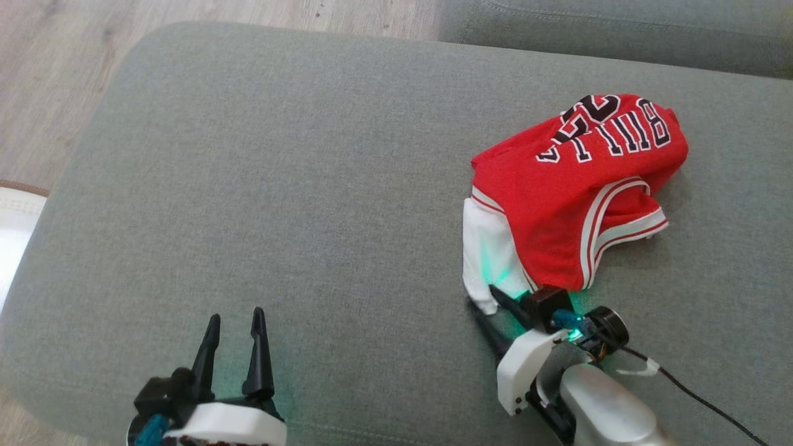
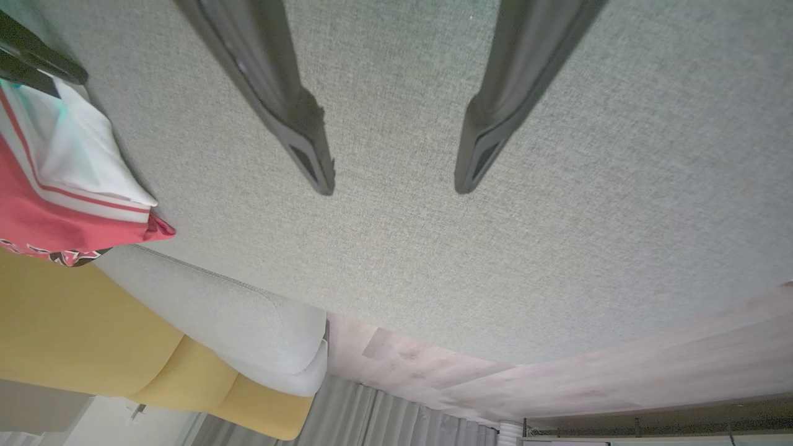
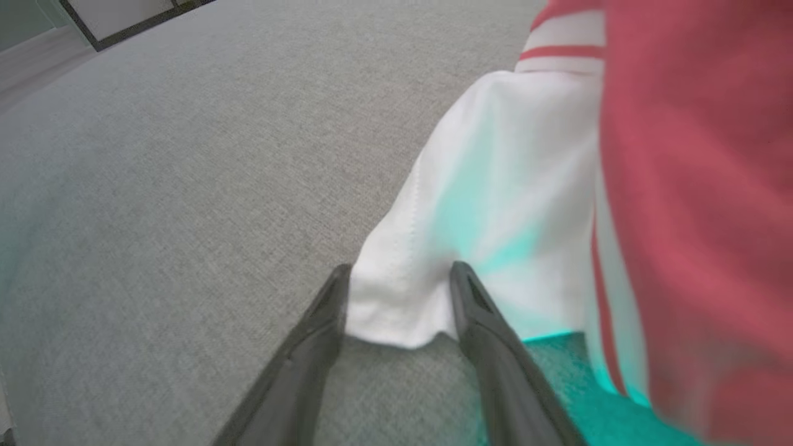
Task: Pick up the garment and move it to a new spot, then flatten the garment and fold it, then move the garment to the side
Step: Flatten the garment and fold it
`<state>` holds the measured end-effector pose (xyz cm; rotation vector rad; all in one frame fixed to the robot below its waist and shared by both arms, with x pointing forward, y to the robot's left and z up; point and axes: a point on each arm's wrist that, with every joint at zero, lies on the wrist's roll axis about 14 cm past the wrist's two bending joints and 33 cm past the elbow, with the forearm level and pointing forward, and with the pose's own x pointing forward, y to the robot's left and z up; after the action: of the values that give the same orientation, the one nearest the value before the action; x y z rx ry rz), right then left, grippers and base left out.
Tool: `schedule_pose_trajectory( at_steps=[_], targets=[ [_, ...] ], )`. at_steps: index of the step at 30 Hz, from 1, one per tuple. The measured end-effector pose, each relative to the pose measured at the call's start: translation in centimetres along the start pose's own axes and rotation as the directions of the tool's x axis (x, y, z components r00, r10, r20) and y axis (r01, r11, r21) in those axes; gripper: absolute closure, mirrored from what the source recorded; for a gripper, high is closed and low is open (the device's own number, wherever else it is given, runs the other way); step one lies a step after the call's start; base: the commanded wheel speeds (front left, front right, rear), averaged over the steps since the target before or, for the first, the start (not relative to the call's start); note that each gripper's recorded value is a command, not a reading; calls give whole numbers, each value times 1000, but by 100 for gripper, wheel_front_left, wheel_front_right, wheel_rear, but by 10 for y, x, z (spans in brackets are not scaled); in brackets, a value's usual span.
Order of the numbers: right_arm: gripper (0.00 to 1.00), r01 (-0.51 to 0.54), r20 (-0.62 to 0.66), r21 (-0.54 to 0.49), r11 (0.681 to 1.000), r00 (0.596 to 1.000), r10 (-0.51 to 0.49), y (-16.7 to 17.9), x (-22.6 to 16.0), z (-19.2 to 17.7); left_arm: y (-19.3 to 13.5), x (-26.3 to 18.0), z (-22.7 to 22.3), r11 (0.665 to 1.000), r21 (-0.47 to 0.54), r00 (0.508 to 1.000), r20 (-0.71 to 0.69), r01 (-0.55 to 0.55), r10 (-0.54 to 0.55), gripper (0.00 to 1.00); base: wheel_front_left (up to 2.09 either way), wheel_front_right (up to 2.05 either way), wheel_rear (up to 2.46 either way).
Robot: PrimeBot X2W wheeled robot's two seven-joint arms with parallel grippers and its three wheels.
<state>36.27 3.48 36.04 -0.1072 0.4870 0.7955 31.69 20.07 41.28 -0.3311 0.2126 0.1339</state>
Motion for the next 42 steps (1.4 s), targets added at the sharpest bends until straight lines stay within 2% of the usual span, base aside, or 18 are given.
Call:
schedule_pose_trajectory(
  at_steps=[7,10,12,14,16,20,24,29,32,36,37,39,42],
  targets=[
    [100,50,64,45,998,997,-53,-12,-10,10,-6,1,4,1000,-6,1000,13,22,-22,0,0,0,0],
    [100,65,165,66,996,983,-75,-17,-13,39,-12,2,6,999,-6,999,23,40,-40,0,0,0,0],
    [100,62,261,55,997,962,-74,-19,-14,73,-15,2,9,999,-9,998,31,50,-50,0,0,0,0],
    [100,67,406,23,997,911,-71,-24,-18,132,-17,0,11,998,-9,998,39,57,-57,0,0,0,0],
    [100,85,545,-44,995,837,-48,-28,-28,197,-18,-1,12,998,-9,997,45,61,-60,0,0,0,0],
    [100,129,698,-173,976,716,29,-21,-46,288,-17,-9,11,998,-16,997,47,56,-56,0,0,0,0],
    [100,177,750,-301,937,650,118,-10,-54,344,-13,-19,9,998,-38,998,50,42,-40,0,0,0,0],
    [100,261,773,-487,833,572,273,23,-62,421,-4,-37,5,998,-68,998,55,3,1,0,0,0,0],
    [100,300,784,-545,783,514,348,49,-70,463,10,-49,5,994,-93,996,68,-55,61,0,0,0,0],
    [100,343,794,-587,733,419,440,83,-87,506,29,-58,12,983,-123,985,94,-133,145,0,0,0,0],
    [100,350,797,-587,730,408,445,83,-88,511,31,-59,11,982,-124,984,90,-142,154,0,0,0,0],
    [100,367,798,-582,725,428,424,66,-80,511,34,-60,9,980,-124,983,81,-155,166,0,0,0,0],
    [100,403,775,-578,710,541,325,10,-56,484,34,-62,4,980,-118,984,64,-158,166,0,0,0,0]
  ],
)
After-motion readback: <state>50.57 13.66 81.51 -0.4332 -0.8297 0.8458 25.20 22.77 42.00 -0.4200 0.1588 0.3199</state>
